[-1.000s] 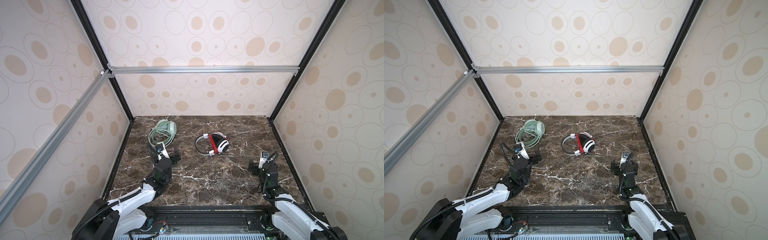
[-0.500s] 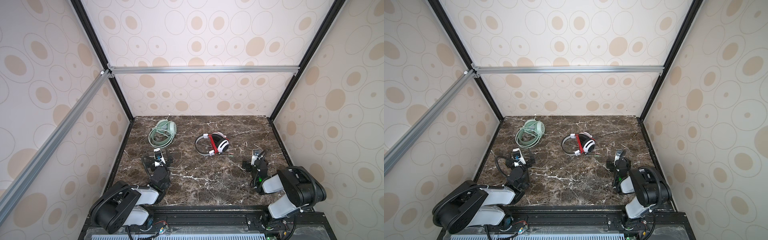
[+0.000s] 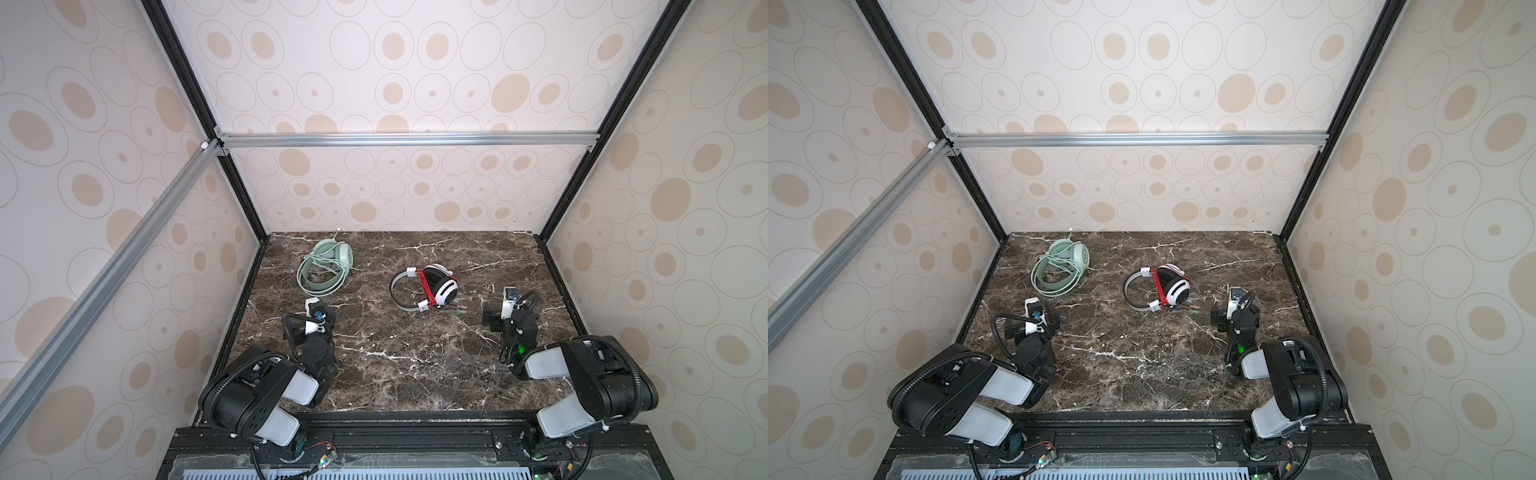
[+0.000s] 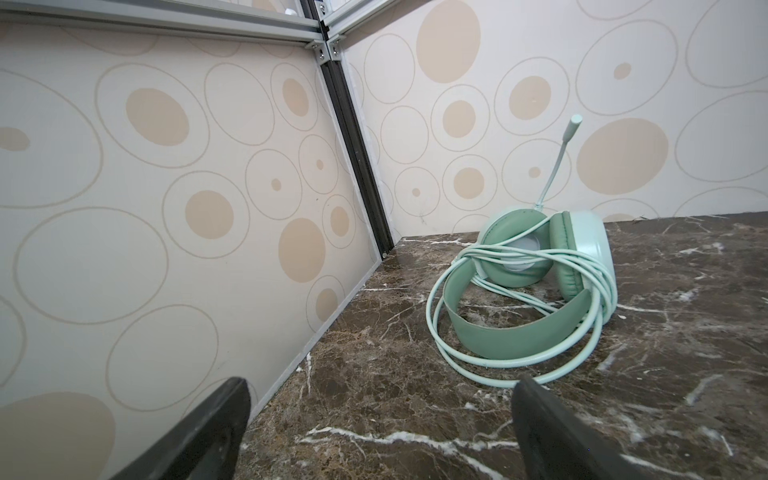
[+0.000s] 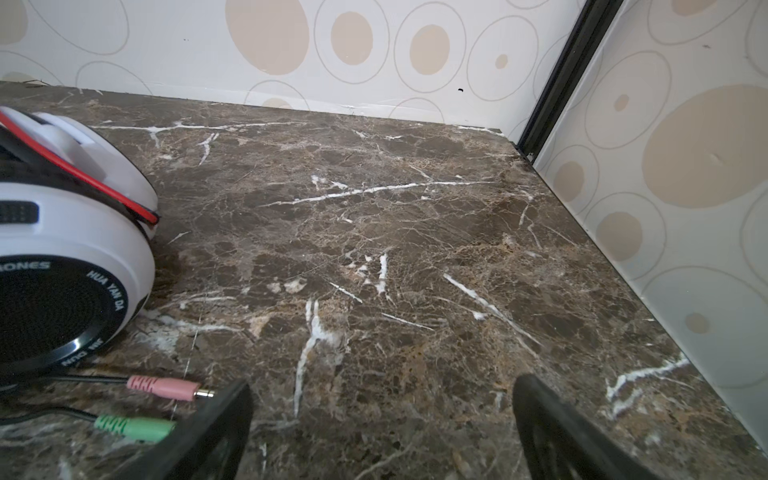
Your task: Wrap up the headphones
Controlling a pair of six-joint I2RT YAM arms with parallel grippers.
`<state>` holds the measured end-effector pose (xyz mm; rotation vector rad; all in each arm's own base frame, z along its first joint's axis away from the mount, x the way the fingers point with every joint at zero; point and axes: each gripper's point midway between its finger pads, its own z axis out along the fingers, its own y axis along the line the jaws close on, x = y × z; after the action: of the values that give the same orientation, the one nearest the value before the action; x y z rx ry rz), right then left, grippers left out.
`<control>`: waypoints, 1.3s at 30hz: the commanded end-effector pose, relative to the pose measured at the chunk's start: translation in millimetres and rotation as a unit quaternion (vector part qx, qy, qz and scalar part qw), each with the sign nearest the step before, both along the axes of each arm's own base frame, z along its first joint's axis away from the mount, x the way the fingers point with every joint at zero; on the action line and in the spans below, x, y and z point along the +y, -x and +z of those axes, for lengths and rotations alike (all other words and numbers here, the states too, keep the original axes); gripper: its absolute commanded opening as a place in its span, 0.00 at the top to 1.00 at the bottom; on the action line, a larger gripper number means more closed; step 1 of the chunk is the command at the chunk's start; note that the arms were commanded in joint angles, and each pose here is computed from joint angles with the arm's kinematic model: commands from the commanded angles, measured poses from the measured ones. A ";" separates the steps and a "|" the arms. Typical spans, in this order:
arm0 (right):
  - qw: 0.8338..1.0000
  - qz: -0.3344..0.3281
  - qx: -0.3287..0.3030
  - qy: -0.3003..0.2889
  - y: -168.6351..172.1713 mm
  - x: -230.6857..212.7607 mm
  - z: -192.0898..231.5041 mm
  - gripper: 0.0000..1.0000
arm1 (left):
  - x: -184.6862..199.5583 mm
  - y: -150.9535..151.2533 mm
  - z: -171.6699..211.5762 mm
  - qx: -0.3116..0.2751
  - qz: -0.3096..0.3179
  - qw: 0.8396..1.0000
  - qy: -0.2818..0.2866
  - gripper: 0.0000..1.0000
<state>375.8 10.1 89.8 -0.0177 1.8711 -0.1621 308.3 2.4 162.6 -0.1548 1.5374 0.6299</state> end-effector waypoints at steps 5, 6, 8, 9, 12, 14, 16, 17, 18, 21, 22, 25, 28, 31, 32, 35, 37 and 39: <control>1.000 0.015 0.003 0.008 -6.0 4.8 4.2 0.00 | 25.6 5.6 18.9 -0.081 0.032 0.995 0.049 0.02; 1.000 0.015 0.004 0.008 -6.3 4.7 4.4 0.00 | 30.8 4.0 15.1 -0.083 0.037 0.994 0.057 0.02; 1.000 0.016 0.005 0.008 -6.1 4.9 4.0 0.00 | 40.5 1.1 8.4 -0.085 0.048 0.993 0.072 0.02; 1.000 0.015 0.005 0.008 -6.2 4.5 3.7 0.00 | 40.7 -1.5 8.1 -0.081 0.047 0.993 0.072 0.02; 1.000 0.014 0.004 0.007 -6.5 4.6 4.4 0.00 | 41.4 -7.4 3.8 -0.069 0.037 0.994 0.080 0.02; 1.000 0.012 0.005 0.007 -6.4 4.0 4.3 0.00 | 30.3 -6.2 5.0 -0.070 -0.009 0.995 0.069 0.02; 1.000 0.012 0.004 0.008 -6.5 3.7 4.8 0.00 | 25.3 -4.7 7.5 -0.076 -0.028 0.995 0.062 0.02; 1.000 0.008 0.003 0.007 -5.5 2.6 4.5 0.00 | 25.3 -4.3 7.0 -0.075 -0.029 0.995 0.064 0.02; 1.000 0.003 -0.005 0.006 -3.8 0.6 6.2 0.00 | 25.2 -4.1 6.8 -0.075 -0.030 0.995 0.063 0.02; 0.999 -0.009 -0.040 0.001 7.7 -4.8 12.3 0.00 | 16.6 -2.5 5.7 -0.070 -0.059 0.994 0.057 0.02; 0.999 -0.011 -0.047 0.000 11.3 -5.7 12.6 0.00 | 12.5 -4.0 5.9 -0.068 -0.073 0.994 0.053 0.02; 0.998 -0.018 -0.062 -0.002 14.4 -8.2 15.1 0.00 | 12.3 -12.1 5.6 -0.064 -0.076 0.994 0.051 0.02; 0.999 -0.030 -0.041 -0.001 9.3 -11.1 11.8 0.00 | 14.9 -45.2 -10.6 -0.006 -0.097 0.992 0.086 0.02; 0.999 -0.034 -0.022 0.003 1.4 -11.3 9.3 0.00 | 21.0 -79.1 -31.0 0.056 -0.119 0.984 0.122 0.02; 0.999 -0.036 -0.017 0.004 -0.6 -11.7 8.7 0.00 | 26.7 -77.4 -32.3 0.053 -0.118 0.983 0.133 0.02; 0.999 -0.041 -0.004 0.005 -4.6 -12.3 6.5 0.00 | 36.7 -58.8 -27.7 0.003 -0.099 0.986 0.131 0.02; 0.999 -0.039 -0.004 0.005 -4.7 -11.8 7.0 0.00 | 36.5 -59.4 -33.3 0.020 -0.097 0.985 0.141 0.02; 0.999 -0.037 -0.006 0.005 -4.2 -11.2 7.1 0.00 | 36.4 -58.9 -29.5 0.011 -0.098 0.986 0.136 0.02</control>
<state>380.2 0.4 95.5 0.0342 1.8549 -0.2132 365.1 41.8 127.5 -0.1916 1.6582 0.3109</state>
